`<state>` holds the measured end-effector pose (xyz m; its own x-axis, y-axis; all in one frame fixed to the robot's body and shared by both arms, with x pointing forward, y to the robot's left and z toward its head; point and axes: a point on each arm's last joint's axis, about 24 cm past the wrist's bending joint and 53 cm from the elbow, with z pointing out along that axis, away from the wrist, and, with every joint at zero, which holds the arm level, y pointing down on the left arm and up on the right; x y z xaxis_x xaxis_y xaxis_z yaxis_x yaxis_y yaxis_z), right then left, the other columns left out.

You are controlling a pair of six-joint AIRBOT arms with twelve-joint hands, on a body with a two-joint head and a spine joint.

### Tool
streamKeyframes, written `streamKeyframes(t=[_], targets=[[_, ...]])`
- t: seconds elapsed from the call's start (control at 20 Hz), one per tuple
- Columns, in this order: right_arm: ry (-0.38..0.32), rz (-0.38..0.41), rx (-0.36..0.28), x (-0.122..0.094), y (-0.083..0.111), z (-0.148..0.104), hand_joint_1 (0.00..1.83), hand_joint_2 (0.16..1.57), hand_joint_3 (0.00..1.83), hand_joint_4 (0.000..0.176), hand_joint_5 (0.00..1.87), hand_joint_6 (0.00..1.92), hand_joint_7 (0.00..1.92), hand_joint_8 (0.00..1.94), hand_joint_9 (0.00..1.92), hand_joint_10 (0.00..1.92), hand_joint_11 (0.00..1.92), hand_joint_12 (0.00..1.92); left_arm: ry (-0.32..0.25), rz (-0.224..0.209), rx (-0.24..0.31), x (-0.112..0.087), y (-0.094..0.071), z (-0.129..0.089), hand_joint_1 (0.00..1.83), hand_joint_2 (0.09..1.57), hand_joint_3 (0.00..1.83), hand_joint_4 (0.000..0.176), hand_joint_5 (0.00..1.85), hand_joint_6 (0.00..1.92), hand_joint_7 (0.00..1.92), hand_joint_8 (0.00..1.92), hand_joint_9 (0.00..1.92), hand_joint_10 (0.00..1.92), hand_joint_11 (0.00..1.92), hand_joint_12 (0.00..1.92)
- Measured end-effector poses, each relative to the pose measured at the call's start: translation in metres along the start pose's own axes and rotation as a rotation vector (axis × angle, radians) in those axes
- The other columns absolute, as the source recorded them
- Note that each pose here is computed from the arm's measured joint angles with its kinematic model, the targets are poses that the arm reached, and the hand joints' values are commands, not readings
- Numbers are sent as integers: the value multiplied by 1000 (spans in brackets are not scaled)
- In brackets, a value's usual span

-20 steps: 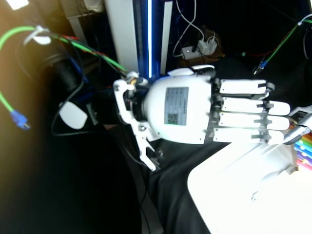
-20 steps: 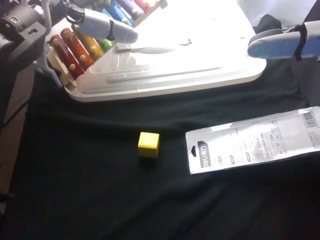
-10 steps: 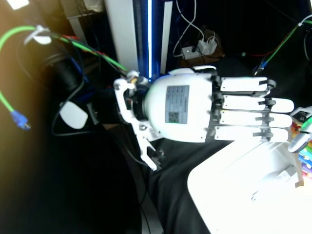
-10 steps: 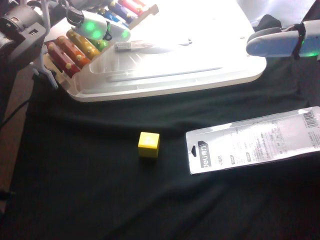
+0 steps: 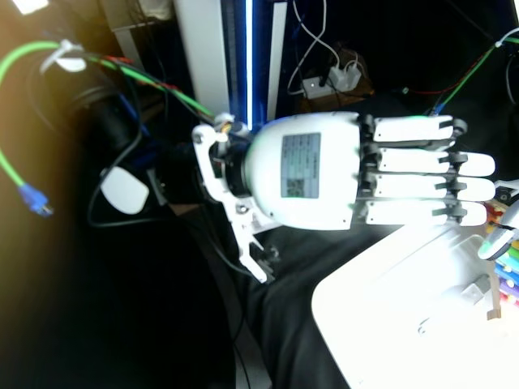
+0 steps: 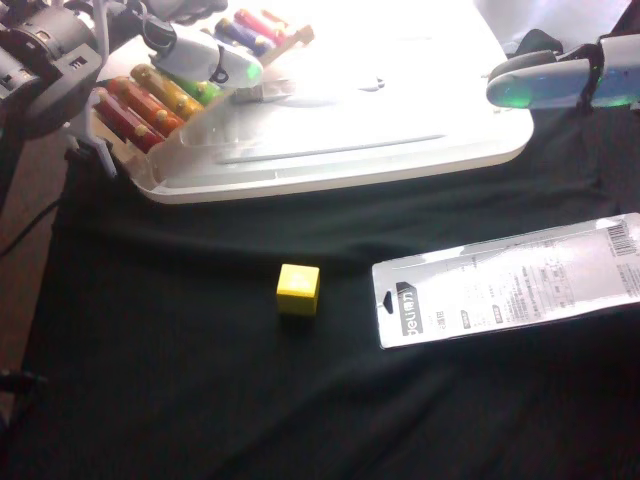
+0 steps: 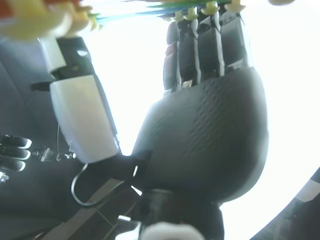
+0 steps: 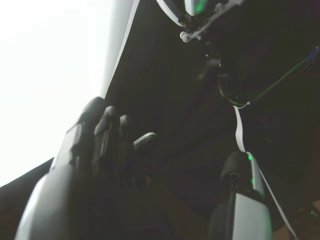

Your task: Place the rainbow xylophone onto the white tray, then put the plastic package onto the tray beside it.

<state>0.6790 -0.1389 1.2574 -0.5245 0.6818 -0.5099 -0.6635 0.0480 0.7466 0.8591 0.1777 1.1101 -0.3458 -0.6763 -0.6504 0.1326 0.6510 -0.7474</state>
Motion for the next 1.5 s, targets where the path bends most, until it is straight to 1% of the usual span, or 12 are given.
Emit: streamKeyframes(t=[0.1,0.2,0.4,0.6,0.7,0.85,0.95,1.05,1.15,1.2,1.3,1.5], targets=[[1,-1,0,0,0,0,818,825,0,0,0,1589,260,1,216,7,0,568,3,7,3,1,-3,1,884,777,0,144,161,0,164,0,185,0,133,62],[1,0,0,1,0,0,789,825,0,0,0,1570,244,0,202,3,0,563,9,16,4,3,-4,2,876,758,0,173,128,0,97,0,118,0,88,41],[3,-1,-1,1,0,1,785,810,0,0,0,1551,235,0,217,2,0,675,25,18,13,6,-10,3,796,674,0,176,9,0,32,0,21,0,10,4],[4,7,0,1,0,1,824,798,0,0,0,1546,214,1,202,0,0,648,41,7,84,10,-41,7,867,681,0,176,16,4,34,2,1,0,0,0],[4,12,-1,1,0,1,802,768,0,0,0,1479,191,0,176,0,0,594,50,27,125,9,-62,6,764,785,14,176,0,0,33,0,52,7,1,0],[4,19,0,1,0,1,729,736,0,0,0,1410,177,1,168,1,0,477,42,43,184,-3,-87,2,788,845,26,176,0,0,29,0,50,1,33,15],[7,23,2,2,-1,1,680,747,1,0,0,1366,163,2,142,1,0,347,44,60,198,-7,-92,-1,811,927,14,176,0,0,0,0,3,0,1,0],[14,37,4,8,0,2,707,786,5,0,0,1361,157,0,125,1,0,408,35,63,205,-15,-97,-3,904,808,0,176,19,3,0,0,0,0,0,0],[23,44,8,12,1,2,706,851,9,0,0,1310,134,0,125,1,0,456,38,80,227,-20,-106,-10,892,700,0,176,25,9,5,2,0,0,7,3],[25,43,14,12,1,1,694,870,13,0,0,1309,130,0,123,0,0,462,40,86,238,-21,-112,-12,798,705,0,176,4,1,2,0,0,0,1,0],[30,30,27,8,3,-3,712,890,2,0,0,1259,110,0,109,0,0,384,37,120,257,-31,-121,-20,801,686,0,176,0,0,15,6,0,0,0,0],[74,-1,88,11,-1,-11,628,809,0,0,0,1141,66,6,26,6,0,222,25,278,265,-52,-135,-41,772,676,0,176,0,0,12,3,0,0,0,0]])
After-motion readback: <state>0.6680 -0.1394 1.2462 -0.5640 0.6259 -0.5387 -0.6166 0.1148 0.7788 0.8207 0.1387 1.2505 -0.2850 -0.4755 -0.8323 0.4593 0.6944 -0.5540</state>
